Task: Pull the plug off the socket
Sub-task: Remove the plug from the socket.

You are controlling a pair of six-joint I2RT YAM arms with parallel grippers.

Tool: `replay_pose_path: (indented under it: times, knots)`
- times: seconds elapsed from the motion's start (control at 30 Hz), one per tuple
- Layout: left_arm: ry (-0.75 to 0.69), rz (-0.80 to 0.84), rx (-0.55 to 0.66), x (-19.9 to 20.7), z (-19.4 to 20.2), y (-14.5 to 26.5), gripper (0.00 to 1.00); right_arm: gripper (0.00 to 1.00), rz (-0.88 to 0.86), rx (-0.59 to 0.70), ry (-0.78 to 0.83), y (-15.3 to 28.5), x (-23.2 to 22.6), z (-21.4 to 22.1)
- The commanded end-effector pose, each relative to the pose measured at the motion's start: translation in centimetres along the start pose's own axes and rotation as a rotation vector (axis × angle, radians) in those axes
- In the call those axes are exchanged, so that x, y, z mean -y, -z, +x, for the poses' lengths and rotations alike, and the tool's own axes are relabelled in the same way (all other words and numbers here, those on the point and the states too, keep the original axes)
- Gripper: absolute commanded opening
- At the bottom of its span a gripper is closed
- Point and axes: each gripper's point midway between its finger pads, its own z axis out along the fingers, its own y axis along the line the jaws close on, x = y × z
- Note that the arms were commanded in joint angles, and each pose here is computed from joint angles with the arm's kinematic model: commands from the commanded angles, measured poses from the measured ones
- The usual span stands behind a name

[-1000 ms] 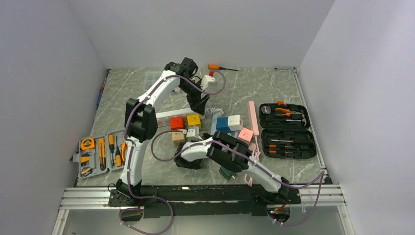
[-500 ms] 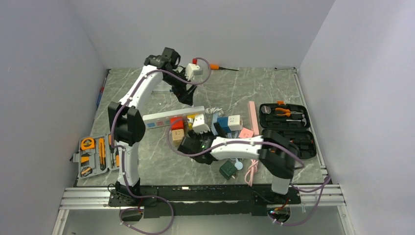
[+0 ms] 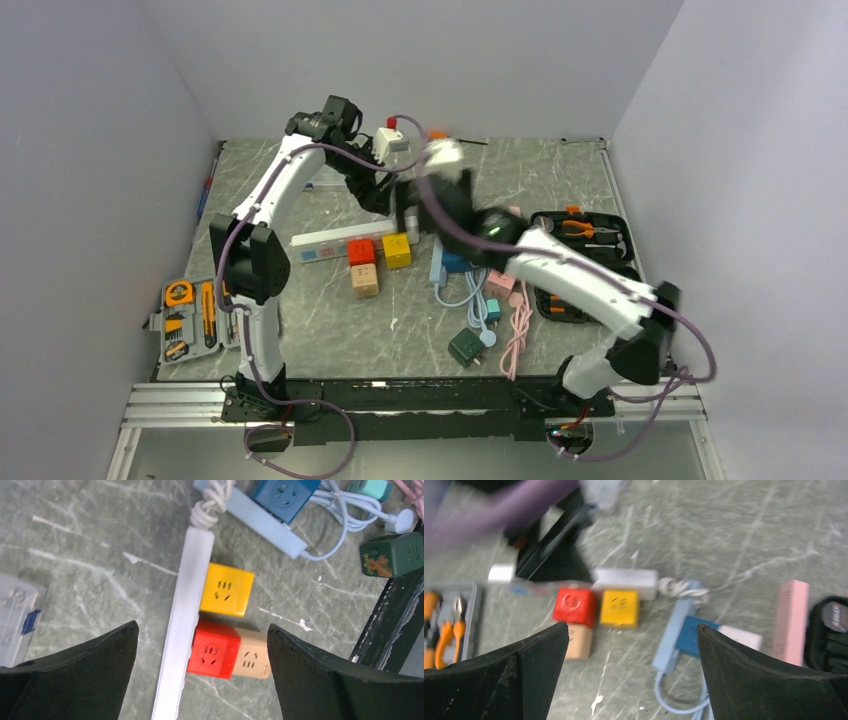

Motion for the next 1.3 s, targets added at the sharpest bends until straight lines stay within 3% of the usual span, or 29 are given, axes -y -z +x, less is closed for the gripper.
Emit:
replay_pose_path:
  times: [0.0, 0.27, 0.5, 0.6, 0.77, 1.07, 1.27]
  knots:
    - [-0.065, 0.100, 0.010, 3.6, -2.3, -2.6, 0.99, 0.99, -0.047, -0.051, -0.204, 2.3, 7.8, -3.7]
    - [-0.308, 0.165, 0.027, 6.5, -5.7, -7.5, 0.99, 0.98, 0.026, -0.191, -0.448, 0.3, 17.7, 0.3]
    - [-0.565, 0.130, -0.027, 7.8, -6.0, -12.9, 0.99, 0.98, 0.069, -0.318, -0.553, -1.2, 20.8, 6.5]
    - [-0.563, 0.126, -0.043, 7.2, -5.9, -14.5, 0.99, 0.98, 0.061, -0.362, -0.595, -1.4, 21.4, 8.9]
    - [-0.551, 0.104, -0.016, 6.6, -5.6, -13.7, 0.99, 0.99, -0.027, -0.390, -0.676, -2.4, 20.5, 11.9]
    - [-0.457, 0.080, -0.007, 5.1, -4.5, -10.3, 0.99, 0.99, -0.137, -0.332, -0.746, -5.9, 19.6, 11.5]
    - [-0.409, 0.078, 0.011, 5.0, -4.0, -9.0, 0.99, 0.99, -0.120, -0.365, -0.748, -7.7, 20.0, 12.9]
